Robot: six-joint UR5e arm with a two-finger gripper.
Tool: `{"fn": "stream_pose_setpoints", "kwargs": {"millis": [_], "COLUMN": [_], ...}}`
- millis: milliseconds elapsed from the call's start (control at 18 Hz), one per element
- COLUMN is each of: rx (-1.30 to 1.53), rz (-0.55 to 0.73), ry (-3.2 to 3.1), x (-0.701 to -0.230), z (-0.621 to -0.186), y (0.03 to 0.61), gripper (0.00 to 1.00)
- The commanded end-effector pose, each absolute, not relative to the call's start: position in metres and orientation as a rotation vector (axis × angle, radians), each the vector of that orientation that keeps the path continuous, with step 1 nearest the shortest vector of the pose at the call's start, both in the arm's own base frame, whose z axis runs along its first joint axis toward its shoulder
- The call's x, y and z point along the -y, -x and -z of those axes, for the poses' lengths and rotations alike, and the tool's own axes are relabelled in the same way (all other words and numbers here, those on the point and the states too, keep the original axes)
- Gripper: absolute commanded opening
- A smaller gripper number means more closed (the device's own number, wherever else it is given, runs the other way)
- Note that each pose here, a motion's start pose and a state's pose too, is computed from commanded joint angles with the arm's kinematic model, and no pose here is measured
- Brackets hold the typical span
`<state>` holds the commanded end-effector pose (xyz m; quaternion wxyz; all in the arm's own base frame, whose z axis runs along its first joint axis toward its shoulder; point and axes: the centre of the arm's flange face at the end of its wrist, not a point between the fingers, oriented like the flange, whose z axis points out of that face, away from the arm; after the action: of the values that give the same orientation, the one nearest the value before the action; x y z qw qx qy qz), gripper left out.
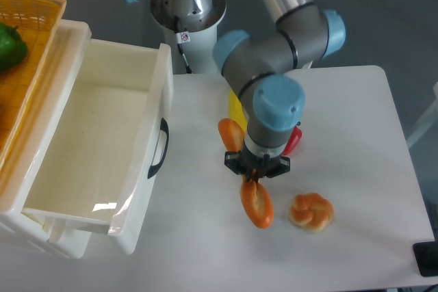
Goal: Pick up the long bread
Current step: 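Lift the gripped long bread up off the table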
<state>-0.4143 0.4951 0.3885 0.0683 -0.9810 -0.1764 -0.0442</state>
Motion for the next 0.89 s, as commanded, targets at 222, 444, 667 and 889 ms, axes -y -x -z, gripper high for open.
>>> {"fn": "stream_pose_setpoints", "kwargs": {"millis": [222, 444, 667, 889], "rx": [0.435, 0.278, 0.116, -0.043], "rz": [0.118, 0.086, 0.046, 0.033], "ry": [2.943, 2.947, 2.957, 2.976], "x": [-0.500, -0.500, -0.497, -0.495], "z": [-0.413, -0.425, -0.433, -0.427], "y": [0.394, 0.386, 0.384, 0.383], "gripper": [0.00, 0.00, 0.00, 0.00]}}
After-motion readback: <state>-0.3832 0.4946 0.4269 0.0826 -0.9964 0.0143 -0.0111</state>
